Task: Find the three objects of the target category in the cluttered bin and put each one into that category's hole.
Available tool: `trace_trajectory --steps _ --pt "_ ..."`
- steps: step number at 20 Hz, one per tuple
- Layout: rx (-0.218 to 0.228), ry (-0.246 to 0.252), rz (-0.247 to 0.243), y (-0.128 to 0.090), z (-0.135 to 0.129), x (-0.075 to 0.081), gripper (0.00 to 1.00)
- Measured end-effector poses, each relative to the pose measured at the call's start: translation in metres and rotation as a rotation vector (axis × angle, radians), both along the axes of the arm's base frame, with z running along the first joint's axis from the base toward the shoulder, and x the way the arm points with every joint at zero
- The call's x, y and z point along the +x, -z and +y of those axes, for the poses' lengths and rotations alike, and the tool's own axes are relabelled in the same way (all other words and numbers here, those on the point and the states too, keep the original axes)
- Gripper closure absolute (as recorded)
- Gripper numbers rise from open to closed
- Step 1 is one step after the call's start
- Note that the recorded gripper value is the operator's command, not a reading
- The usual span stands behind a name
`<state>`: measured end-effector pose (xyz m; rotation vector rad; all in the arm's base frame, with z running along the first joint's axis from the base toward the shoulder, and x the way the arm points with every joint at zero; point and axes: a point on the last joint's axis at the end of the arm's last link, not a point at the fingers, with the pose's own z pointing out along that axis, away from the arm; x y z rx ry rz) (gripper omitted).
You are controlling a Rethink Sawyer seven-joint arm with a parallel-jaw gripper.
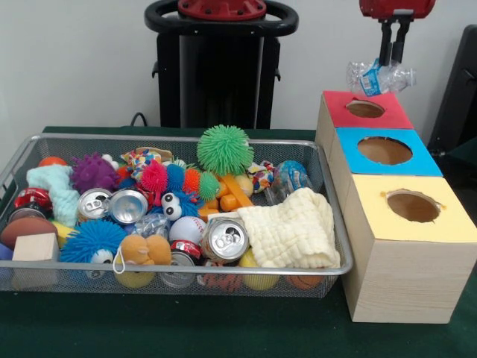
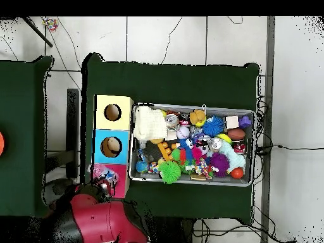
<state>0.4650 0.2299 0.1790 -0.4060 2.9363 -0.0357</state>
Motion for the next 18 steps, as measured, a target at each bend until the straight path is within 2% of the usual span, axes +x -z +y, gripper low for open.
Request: trace_trajectory --steps 6,10,13,18 --pt "-0.012 -0.031 0.031 0.015 0.017 -0.012 1.00" --pt "-0.050 -0.047 0.069 0.044 0.023 -0.013 1.00" --pt "-0.061 -0.041 0.077 0.057 0.026 -0.005 1.00" --pt "-0.042 0.007 0.051 0.054 0.035 0.023 1.00"
